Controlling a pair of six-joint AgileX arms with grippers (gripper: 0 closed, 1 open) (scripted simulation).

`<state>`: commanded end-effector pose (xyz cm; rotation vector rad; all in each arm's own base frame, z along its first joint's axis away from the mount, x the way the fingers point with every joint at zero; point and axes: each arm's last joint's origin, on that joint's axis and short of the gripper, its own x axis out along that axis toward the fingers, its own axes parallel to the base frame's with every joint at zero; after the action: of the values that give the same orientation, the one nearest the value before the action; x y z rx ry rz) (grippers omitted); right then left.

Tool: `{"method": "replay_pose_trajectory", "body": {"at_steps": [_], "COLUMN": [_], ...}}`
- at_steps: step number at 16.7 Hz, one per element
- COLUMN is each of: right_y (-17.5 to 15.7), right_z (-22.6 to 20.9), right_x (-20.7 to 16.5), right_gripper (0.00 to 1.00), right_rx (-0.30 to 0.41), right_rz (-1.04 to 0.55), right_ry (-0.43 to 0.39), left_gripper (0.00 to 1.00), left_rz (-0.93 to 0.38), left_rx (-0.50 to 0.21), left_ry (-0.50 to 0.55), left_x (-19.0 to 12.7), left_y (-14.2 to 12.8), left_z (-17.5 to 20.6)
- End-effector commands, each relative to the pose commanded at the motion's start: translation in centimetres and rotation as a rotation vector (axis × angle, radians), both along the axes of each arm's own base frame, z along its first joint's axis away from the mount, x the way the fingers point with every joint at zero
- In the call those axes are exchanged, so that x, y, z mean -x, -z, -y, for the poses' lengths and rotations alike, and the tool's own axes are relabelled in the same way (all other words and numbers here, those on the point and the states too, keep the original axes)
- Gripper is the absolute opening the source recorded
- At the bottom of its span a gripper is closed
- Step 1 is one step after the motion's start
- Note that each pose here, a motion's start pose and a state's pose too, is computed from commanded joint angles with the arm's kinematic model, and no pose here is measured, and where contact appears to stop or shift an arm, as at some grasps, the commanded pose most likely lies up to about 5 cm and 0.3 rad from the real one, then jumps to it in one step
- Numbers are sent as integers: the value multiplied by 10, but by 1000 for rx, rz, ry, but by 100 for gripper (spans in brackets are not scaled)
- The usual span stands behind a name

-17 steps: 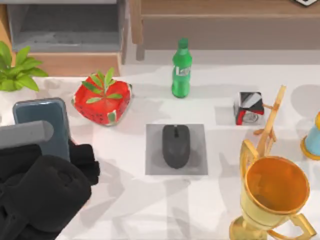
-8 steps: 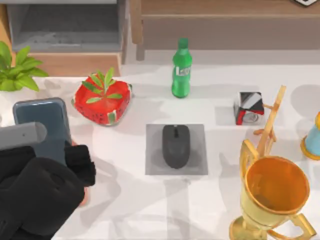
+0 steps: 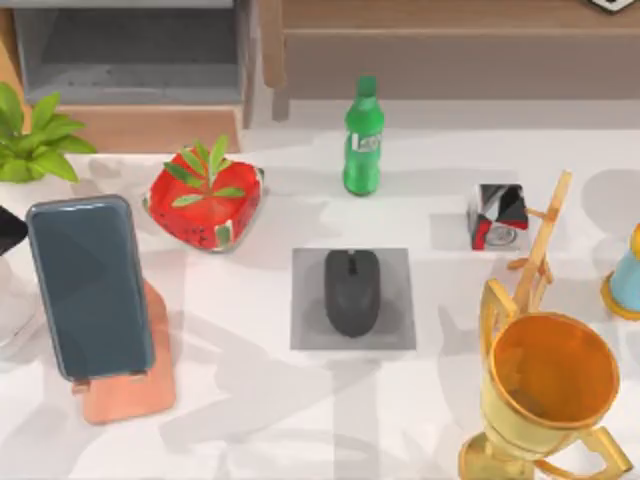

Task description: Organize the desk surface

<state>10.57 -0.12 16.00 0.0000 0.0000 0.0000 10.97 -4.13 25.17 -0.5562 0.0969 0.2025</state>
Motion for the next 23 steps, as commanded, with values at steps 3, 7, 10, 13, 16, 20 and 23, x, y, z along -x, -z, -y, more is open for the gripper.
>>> {"method": "replay_pose_trajectory", "body": {"at_steps": [3, 7, 10, 13, 16, 20, 23], "right_y": [0, 0, 0, 0, 0, -2, -7], "right_z": [0, 0, 0, 0, 0, 1, 6], "right_x": [0, 0, 0, 0, 0, -2, -9], "right_gripper": [100, 100, 100, 100, 100, 100, 100], "right_rx": [0, 0, 0, 0, 0, 1, 5], "right_rz": [0, 0, 0, 0, 0, -1, -7], "right_ry": [0, 0, 0, 0, 0, 6, 27], "left_gripper": [100, 100, 100, 100, 100, 100, 100], "left_rz": [64, 48, 59, 95, 97, 97, 97], "left_rx": [-74, -342, -490, -555, -556, -556, -556], "left_ry": [41, 164, 205, 203, 203, 203, 203], "left_x": [6, 4, 4, 4, 4, 4, 4], "left_y": [10, 52, 82, 92, 92, 92, 92], "left_z": [-14, -27, -36, -40, -40, -40, -40]}}
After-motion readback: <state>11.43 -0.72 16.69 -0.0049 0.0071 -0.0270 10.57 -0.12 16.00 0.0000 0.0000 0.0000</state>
